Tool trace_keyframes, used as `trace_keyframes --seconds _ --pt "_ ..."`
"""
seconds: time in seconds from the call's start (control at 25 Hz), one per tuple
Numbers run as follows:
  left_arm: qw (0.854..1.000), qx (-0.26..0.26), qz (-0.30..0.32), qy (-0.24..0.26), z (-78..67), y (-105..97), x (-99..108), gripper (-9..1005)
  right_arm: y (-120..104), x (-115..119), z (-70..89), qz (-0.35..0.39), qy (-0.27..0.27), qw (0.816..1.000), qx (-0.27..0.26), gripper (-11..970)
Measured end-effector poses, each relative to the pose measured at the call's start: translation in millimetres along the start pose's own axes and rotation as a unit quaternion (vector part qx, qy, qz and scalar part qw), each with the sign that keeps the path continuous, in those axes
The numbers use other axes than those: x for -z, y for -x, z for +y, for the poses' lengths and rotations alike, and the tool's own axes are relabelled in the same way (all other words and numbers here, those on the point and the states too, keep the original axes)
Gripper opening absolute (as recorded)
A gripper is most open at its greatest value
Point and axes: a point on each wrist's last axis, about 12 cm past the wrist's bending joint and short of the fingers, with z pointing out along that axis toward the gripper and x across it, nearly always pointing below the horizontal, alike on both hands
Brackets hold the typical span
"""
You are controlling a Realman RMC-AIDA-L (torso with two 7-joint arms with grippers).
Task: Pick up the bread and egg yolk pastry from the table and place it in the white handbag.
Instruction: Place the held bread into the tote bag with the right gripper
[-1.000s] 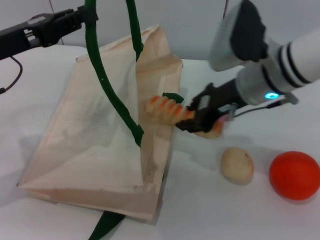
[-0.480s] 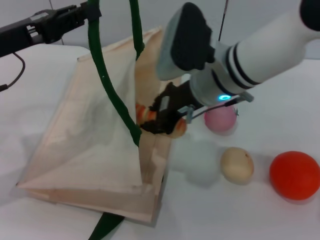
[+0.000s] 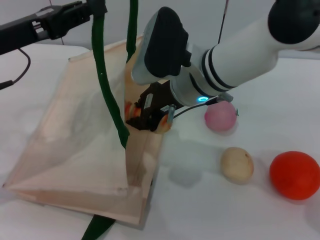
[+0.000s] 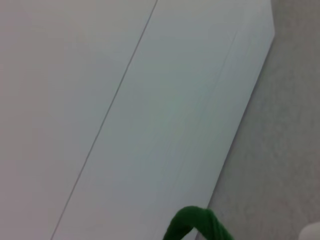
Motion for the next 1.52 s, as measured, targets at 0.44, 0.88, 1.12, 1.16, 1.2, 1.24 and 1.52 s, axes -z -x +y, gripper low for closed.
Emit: trace_keyframes --seconds 0.44,0.88,1.12,1.16,1.2,1.24,1.52 --pt "1.0 -0.002 -0.014 -0.011 -0.4 4.6 -5.4 134 -1.9 -7.7 -3.8 0.005 -0.036 0.999 -0.002 334" --pt "1.0 0.0 -0.015 -0.023 0.5 7.5 -13.4 133 1.4 -18.6 2.5 -0.017 -0.068 0.997 0.021 327" --pt "1.0 0.0 -0.015 -0.022 0.8 7.9 -13.4 133 4.0 -23.9 10.0 -0.026 -0.077 0.996 0.047 325" --pt "1.0 0.0 -0.015 -0.022 1.0 7.9 -13.5 133 4.8 -24.4 11.6 -0.027 -0.075 0.995 0.054 324" --pt "1.0 0.0 -0.015 -0.021 1.1 7.9 -13.5 133 5.1 -24.9 13.2 -0.027 -0.074 0.995 0.063 324" --pt "1.0 0.0 -0.014 -0.02 1.3 7.8 -13.5 133 4.9 -25.2 14.6 -0.027 -0.073 0.994 0.071 324" --pt "1.0 -0.003 -0.015 -0.015 2.1 6.8 -12.1 133 3.0 -25.9 23.2 -0.04 -0.067 0.992 0.1 398"
